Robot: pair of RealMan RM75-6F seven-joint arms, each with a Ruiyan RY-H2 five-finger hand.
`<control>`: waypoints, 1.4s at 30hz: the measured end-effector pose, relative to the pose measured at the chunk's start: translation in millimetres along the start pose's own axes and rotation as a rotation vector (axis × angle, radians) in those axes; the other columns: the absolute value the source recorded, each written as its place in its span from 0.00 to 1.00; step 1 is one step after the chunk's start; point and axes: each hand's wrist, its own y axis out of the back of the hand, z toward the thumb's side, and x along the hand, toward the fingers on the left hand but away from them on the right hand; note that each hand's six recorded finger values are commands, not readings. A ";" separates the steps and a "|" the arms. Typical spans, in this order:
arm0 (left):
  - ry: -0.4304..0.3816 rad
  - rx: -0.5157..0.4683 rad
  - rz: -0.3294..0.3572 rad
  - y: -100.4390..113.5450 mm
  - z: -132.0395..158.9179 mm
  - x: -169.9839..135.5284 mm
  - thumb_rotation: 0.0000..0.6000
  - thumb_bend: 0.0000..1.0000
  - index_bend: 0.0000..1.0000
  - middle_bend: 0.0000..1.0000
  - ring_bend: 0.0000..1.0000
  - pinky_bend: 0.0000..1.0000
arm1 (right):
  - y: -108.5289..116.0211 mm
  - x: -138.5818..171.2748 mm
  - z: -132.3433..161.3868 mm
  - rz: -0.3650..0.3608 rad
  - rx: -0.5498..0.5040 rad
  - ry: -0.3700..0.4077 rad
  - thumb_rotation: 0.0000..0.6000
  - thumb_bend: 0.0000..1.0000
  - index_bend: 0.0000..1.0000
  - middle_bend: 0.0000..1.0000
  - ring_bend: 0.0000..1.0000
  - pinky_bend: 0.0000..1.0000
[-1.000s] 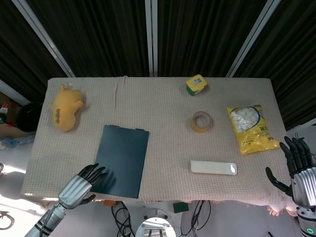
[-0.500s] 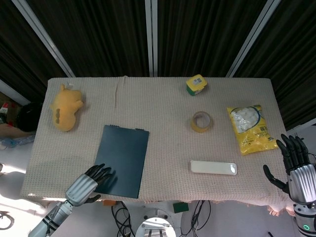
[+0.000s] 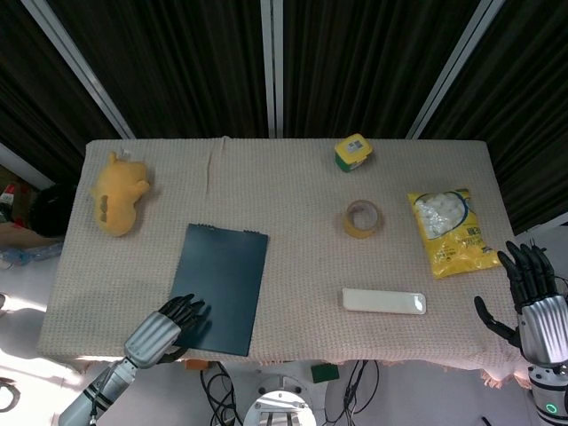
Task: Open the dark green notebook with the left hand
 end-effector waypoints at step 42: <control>0.002 0.044 -0.007 -6.8 -4.7 7.3 1.00 0.29 0.34 0.13 0.03 0.15 | -1.2 3.0 -4.1 0.002 0.005 -0.018 1.00 0.33 0.00 0.00 0.00 0.00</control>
